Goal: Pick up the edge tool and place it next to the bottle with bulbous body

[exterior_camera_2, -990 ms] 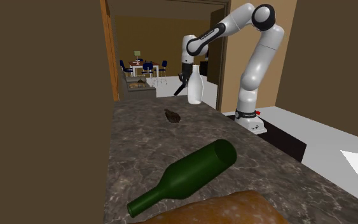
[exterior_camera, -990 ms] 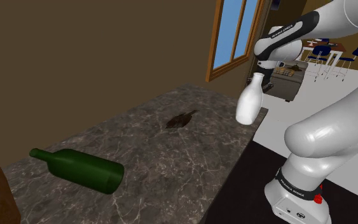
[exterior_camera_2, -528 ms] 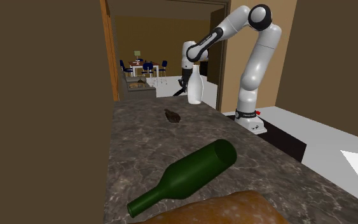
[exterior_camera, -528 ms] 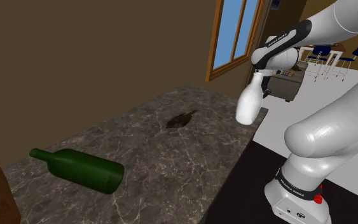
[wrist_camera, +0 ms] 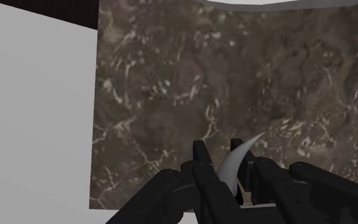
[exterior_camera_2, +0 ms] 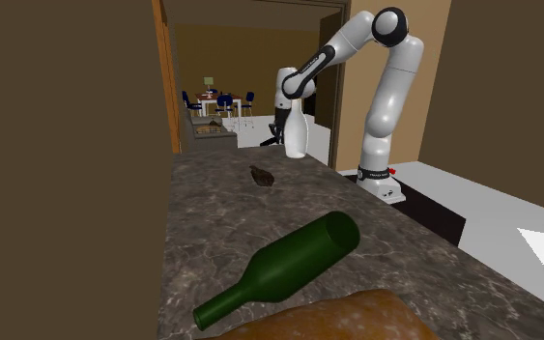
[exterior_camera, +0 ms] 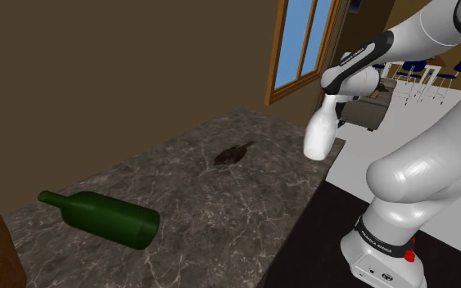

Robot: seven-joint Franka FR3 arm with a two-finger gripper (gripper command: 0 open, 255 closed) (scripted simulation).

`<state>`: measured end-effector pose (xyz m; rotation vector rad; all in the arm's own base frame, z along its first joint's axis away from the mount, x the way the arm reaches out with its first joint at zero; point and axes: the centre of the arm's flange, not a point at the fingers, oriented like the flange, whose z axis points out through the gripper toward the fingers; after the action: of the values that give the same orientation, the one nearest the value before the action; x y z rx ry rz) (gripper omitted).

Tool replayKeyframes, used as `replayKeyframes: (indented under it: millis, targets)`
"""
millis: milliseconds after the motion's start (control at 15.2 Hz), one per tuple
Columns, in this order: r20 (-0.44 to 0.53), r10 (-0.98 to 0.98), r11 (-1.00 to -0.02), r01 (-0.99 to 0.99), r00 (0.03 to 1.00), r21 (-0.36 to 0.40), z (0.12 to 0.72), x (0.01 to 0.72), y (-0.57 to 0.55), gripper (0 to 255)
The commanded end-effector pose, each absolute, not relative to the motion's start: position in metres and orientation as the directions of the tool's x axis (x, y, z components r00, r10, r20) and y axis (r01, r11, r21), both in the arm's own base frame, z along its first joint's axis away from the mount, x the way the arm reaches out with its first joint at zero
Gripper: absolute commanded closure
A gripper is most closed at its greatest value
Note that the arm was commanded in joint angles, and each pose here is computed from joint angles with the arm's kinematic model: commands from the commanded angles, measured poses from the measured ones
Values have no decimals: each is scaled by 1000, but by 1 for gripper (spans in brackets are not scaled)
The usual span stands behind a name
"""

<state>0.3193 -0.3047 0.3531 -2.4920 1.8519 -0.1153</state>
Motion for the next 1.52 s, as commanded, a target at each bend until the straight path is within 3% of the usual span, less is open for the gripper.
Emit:
replayKeyframes:
  millis: [0, 264, 330, 660, 924, 1452]
  targets:
    - [20, -952, -306, -951, 306, -39, 339, 314, -300, 255]
    - [20, -952, -306, -951, 306, -39, 339, 314, -300, 255]
    - [20, -952, -306, -951, 305, -39, 341, 315, -298, 0]
    - [20, -952, -306, -951, 306, -39, 339, 314, -300, 0]
    - [20, -952, -306, -951, 306, -39, 389, 312, -300, 0]
    - [20, -952, -306, -951, 306, -39, 389, 312, -300, 0]
